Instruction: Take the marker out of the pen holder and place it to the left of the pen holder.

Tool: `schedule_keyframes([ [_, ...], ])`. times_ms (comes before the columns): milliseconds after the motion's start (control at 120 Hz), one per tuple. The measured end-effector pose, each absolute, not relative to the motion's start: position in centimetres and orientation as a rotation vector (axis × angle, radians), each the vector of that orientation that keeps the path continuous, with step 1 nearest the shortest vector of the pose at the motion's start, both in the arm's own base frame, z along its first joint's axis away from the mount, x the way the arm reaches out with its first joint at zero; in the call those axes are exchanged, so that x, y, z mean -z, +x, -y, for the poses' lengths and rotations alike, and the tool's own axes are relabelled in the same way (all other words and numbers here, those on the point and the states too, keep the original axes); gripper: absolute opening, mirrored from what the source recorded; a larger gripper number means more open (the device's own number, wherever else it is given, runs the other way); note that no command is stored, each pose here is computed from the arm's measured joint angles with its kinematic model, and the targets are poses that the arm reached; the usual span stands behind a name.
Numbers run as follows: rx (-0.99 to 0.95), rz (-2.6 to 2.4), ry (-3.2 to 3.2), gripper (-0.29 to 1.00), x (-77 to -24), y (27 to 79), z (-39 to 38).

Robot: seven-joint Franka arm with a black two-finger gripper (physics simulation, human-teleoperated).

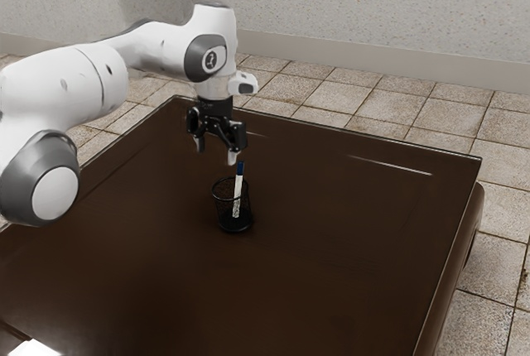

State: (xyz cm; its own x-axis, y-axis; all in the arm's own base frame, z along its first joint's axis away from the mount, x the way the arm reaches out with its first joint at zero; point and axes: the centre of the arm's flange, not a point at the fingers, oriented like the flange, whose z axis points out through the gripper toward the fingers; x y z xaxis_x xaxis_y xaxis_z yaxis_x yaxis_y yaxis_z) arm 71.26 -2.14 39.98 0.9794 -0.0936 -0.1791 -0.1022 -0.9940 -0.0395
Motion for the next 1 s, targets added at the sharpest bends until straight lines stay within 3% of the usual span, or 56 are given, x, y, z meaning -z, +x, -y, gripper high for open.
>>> schedule_keyframes([
  [467, -0.236, -0.249, -3.110, 0.65, -35.0, 74.1, 4.6],
  [1000, -0.232, -0.264, -3.102, 0.06, -34.8, 74.1, 4.6],
])
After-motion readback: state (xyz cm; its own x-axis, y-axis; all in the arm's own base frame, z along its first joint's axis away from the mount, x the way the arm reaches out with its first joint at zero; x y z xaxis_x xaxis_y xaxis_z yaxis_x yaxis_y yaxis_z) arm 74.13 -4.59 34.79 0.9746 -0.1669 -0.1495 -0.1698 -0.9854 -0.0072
